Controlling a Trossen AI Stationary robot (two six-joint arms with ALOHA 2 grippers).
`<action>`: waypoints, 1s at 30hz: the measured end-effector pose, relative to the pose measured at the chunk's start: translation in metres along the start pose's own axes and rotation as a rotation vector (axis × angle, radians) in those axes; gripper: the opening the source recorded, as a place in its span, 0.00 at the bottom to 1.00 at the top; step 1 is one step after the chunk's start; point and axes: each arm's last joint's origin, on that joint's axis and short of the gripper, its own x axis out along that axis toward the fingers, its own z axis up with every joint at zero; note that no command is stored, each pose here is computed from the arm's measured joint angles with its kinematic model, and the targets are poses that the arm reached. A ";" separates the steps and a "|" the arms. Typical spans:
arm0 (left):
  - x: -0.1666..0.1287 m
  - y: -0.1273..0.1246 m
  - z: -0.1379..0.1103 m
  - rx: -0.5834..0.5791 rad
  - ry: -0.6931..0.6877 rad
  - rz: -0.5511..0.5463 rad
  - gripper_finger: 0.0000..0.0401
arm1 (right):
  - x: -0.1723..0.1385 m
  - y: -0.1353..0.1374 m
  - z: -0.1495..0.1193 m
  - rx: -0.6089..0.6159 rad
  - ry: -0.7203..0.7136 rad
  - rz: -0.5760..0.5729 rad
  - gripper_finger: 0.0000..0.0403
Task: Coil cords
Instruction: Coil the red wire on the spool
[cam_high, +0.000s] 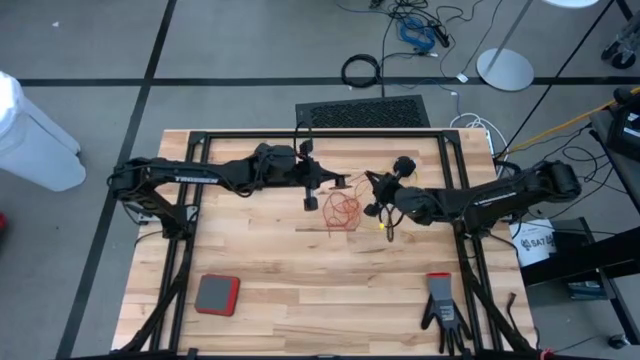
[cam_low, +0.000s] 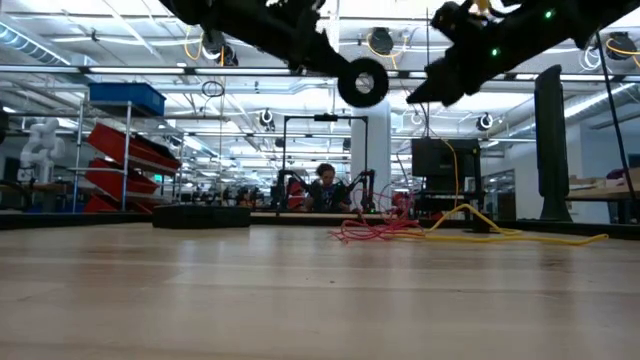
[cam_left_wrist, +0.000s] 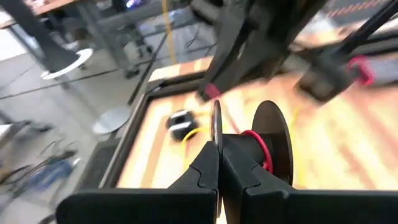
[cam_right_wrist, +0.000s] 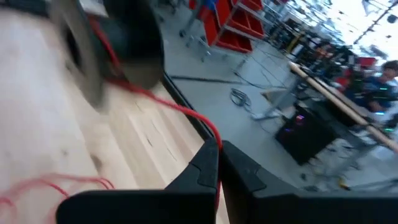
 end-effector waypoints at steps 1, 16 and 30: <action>0.003 0.000 -0.002 0.017 0.008 0.027 0.00 | -0.001 -0.001 0.002 0.019 -0.014 0.015 0.00; 0.045 -0.002 -0.022 0.082 -0.051 0.272 0.00 | 0.006 0.005 0.014 0.175 -0.149 0.145 0.00; 0.051 -0.001 -0.011 0.008 -0.169 0.346 0.00 | 0.037 0.022 0.004 0.190 -0.196 0.082 0.00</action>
